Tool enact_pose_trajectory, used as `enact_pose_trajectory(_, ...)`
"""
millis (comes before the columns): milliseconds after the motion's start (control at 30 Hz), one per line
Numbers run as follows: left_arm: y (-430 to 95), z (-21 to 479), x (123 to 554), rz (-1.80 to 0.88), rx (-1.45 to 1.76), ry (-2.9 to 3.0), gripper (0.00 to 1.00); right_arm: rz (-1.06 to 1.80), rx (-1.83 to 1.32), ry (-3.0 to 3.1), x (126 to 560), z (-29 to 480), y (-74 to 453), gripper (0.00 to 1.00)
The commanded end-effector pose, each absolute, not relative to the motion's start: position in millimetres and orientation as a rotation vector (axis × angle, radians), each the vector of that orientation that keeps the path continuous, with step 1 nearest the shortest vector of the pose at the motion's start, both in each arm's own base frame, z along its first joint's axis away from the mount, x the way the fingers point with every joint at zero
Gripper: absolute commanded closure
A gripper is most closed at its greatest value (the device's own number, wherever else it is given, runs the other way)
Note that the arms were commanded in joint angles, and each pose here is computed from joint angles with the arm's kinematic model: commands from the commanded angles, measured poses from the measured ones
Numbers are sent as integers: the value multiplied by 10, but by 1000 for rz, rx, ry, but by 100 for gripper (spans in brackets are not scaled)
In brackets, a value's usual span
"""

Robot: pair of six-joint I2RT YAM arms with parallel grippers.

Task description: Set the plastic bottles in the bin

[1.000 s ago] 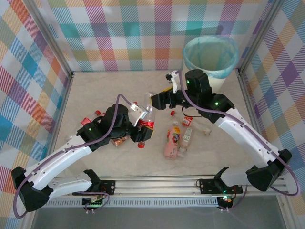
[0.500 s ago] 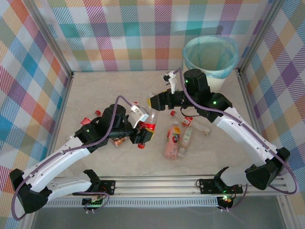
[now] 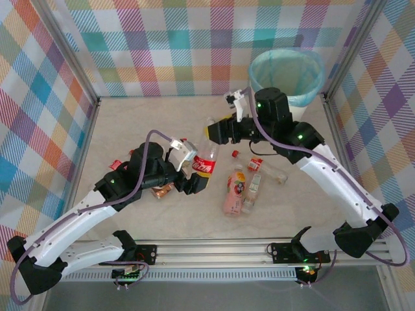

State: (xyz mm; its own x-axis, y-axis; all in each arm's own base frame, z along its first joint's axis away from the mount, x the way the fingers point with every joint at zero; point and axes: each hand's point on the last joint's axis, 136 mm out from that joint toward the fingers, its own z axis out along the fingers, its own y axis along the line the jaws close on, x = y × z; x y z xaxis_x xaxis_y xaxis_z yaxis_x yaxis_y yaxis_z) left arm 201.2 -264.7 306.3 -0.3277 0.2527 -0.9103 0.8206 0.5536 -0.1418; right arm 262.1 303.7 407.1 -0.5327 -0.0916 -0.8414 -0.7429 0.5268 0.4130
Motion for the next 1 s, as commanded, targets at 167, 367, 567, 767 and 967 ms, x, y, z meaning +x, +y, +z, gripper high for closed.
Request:
enact_pose_trajectory(167, -2848, 4019, 2360, -769, 731, 1597, 3, 461, -519, 1684, 3169, 4993, 2380, 50)
enact_pose_trajectory(367, -3278, 4325, 2833, -830, 617, 1627, 6, 186, -425, 1517, 3584, 5541, 2004, 50)
enact_pose_trajectory(567, -3767, 4503, 3254, -927, 547, 1628, 9, 1, -262, 1438, 4008, 5845, 1481, 53)
enact_pose_trajectory(767, -4167, 4515, 3644, -1008, 485, 1648, 10, -189, -134, 1408, 4369, 5937, 1045, 53)
enact_pose_trajectory(967, -4402, 4380, 4053, -1058, 410, 1717, 11, -296, -117, 1543, 4836, 5506, 851, 50)
